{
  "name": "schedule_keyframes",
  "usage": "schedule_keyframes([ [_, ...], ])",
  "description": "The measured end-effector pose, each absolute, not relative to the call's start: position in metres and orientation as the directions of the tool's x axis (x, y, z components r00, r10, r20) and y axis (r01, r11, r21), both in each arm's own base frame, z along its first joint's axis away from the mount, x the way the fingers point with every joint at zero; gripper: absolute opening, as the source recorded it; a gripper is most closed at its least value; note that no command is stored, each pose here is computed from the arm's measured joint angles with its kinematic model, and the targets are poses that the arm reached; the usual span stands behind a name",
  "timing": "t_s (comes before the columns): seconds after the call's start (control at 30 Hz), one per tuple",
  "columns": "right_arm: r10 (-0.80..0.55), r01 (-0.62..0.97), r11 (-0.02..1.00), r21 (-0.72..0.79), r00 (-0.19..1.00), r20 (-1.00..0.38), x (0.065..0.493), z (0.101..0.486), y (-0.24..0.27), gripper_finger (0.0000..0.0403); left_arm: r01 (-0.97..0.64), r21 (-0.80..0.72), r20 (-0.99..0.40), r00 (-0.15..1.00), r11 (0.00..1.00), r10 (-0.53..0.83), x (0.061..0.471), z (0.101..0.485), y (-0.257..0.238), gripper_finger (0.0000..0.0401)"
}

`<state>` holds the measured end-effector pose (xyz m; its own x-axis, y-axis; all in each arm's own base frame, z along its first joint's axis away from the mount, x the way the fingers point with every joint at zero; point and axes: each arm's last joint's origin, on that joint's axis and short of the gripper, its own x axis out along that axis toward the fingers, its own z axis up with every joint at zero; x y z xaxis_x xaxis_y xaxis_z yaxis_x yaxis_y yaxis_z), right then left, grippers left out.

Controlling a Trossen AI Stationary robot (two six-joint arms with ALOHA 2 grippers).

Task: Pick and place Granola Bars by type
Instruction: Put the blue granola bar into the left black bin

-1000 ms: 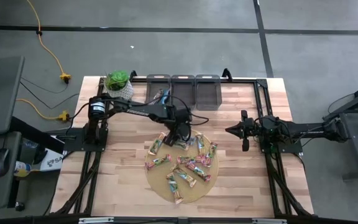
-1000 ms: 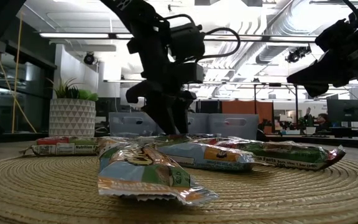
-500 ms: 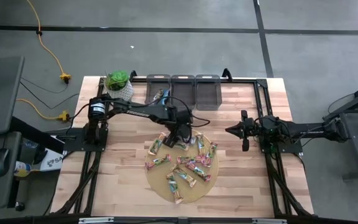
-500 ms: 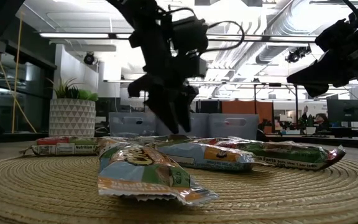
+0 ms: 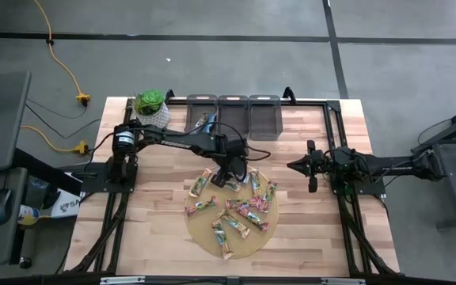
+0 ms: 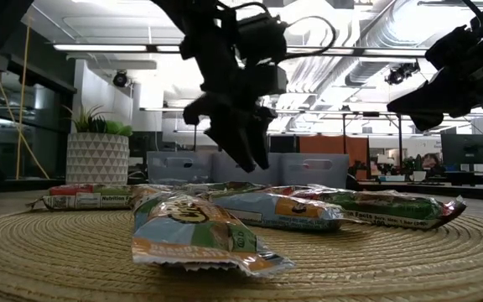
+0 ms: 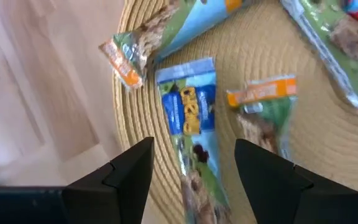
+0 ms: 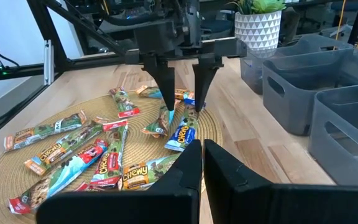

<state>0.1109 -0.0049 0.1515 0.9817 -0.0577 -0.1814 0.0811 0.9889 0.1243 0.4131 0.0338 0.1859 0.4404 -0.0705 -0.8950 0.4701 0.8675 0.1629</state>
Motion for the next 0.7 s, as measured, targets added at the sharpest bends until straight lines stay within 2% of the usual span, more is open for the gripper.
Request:
schedule_keyframes([
  [0.1,-0.058,0.081,0.989,0.124,0.982,-0.181,0.111,0.152,-0.005,0.0,0.474,0.143,-0.915,0.398,0.869,-0.066,0.413,0.174,0.034,0.022],
  [0.7,-0.058,0.082,0.989,0.124,0.981,-0.187,0.111,0.151,-0.005,0.0,0.45,0.141,-0.911,0.407,0.882,-0.062,0.419,0.162,0.036,0.022],
])
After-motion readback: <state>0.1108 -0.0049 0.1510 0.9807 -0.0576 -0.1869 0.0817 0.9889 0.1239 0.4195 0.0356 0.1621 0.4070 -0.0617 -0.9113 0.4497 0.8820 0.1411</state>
